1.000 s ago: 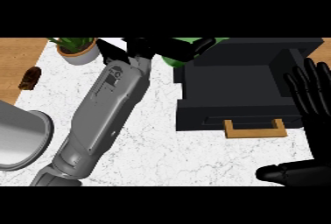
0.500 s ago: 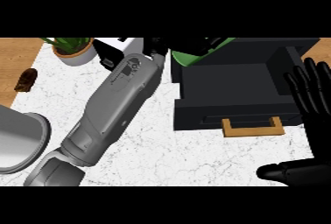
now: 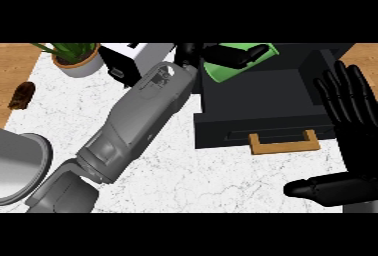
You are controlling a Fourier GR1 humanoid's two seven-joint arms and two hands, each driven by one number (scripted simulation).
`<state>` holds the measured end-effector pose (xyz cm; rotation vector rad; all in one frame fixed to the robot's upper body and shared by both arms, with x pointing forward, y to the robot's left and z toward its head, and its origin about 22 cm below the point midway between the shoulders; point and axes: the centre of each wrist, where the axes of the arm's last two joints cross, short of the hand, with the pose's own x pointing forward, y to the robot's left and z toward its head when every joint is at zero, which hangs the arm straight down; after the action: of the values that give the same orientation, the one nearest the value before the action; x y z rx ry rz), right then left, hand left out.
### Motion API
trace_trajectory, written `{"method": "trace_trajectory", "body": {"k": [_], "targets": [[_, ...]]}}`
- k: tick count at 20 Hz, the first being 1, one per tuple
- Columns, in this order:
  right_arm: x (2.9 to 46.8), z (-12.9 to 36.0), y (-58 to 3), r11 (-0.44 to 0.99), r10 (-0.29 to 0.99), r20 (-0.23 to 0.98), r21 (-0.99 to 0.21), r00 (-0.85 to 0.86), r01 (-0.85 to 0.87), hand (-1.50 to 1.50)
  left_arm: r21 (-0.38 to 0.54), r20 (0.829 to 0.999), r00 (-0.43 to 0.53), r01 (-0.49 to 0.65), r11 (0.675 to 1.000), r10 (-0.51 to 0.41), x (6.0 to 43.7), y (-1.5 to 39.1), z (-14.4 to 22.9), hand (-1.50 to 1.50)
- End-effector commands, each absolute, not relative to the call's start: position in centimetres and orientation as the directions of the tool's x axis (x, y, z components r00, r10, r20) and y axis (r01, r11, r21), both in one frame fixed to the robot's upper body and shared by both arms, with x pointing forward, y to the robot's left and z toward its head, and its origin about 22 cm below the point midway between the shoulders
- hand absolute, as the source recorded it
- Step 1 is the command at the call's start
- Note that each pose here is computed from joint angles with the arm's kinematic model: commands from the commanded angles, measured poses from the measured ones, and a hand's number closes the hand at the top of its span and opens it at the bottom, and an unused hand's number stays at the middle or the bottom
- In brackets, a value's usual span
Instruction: Pick up the cup, place it into the drawer and close the drawer
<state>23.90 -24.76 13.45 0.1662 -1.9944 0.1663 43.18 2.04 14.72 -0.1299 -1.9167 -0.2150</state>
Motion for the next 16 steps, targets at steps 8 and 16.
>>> {"method": "trace_trajectory", "body": {"k": [8, 16], "targets": [[25.0, 13.1, -24.1, 0.972, -0.079, 0.905, -0.023, -0.418, -0.234, -1.50, 0.267, 0.920, -0.336, 0.159, 0.951, -0.202, 43.1, 1.3, 13.6, 1.50], [24.9, 13.2, -24.5, 0.965, -0.104, 0.898, -0.014, -0.428, -0.264, -1.50, 0.200, 0.931, -0.337, 0.151, 0.968, -0.140, 42.5, 0.8, 13.3, -1.50]]}}
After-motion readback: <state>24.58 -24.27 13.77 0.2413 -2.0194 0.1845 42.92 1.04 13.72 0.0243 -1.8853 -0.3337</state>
